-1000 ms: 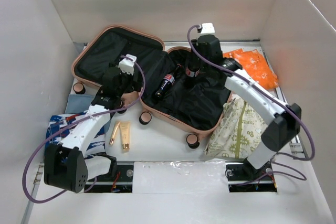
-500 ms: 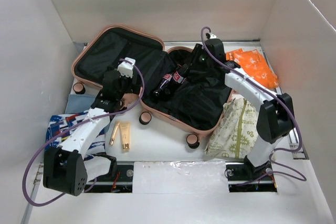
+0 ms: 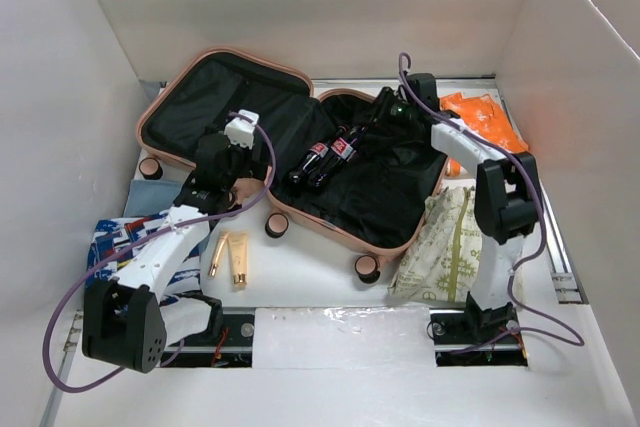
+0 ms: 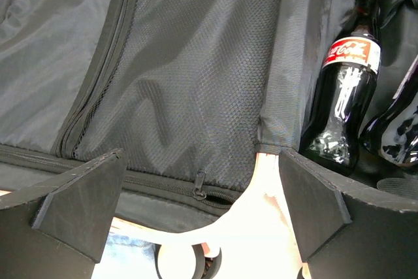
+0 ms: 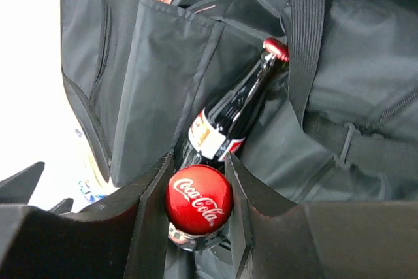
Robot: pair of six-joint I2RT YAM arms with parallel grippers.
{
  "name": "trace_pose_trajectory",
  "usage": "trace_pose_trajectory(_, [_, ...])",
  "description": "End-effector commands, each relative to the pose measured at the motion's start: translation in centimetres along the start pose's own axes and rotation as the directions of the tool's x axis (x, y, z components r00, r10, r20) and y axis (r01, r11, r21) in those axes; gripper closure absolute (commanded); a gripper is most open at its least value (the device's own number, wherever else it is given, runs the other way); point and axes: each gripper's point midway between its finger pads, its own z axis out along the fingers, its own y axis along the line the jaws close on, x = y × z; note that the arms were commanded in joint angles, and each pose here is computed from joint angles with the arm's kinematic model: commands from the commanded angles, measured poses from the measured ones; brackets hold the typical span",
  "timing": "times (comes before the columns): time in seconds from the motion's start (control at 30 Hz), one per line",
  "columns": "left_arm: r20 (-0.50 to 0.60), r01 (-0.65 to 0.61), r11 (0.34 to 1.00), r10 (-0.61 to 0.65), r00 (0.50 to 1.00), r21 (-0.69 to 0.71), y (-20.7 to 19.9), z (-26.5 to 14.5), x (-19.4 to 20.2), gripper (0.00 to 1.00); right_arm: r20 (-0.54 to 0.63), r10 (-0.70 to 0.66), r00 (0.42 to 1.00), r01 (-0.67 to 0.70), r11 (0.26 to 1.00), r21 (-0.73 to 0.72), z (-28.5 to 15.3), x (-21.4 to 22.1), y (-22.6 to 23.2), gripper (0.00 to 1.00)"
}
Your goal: Pack the luggage
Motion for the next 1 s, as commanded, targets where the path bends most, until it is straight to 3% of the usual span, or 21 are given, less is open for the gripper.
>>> trace_pose_trajectory(0.0, [0.045,-0.01,1.0,0.009,0.999,0.005,0.0,0.1,-1.6,0.0,-0.143,-0.101,0.985,0.104,0.994,0.016,1.3,3.4,-1.4,1.0])
trace_pose_trajectory(0.27, [0.045,-0.01,1.0,0.009,0.999,0.005,0.0,0.1,-1.6,0.0,-0.201,-0.051,0.978,0.075,0.991,0.113,3.1,3.1,-6.9,1.0])
trace_pose_trajectory(0.4, [0.047,-0.019,1.0,0.019,0.999,0.014,-0.1,0.1,-1.6,0.0,-0.281,-0.082,0.956,0.133,0.977,0.166,3.2,3.6,-10.7,1.0])
trace_pose_trajectory(0.77, [0.039,-0.02,1.0,0.019,0.999,0.024,-0.3,0.5,-1.6,0.0,-0.329,-0.076,0.941,0.144,0.972,0.187,5.8,6.2,-11.5,1.0])
trace_pose_trajectory(0.97, [0.03,-0.02,0.999,0.02,0.999,0.026,-0.4,0.4,-1.3,0.0,-0.388,-0.144,0.91,0.274,0.913,0.303,5.8,5.6,-14.2,0.99])
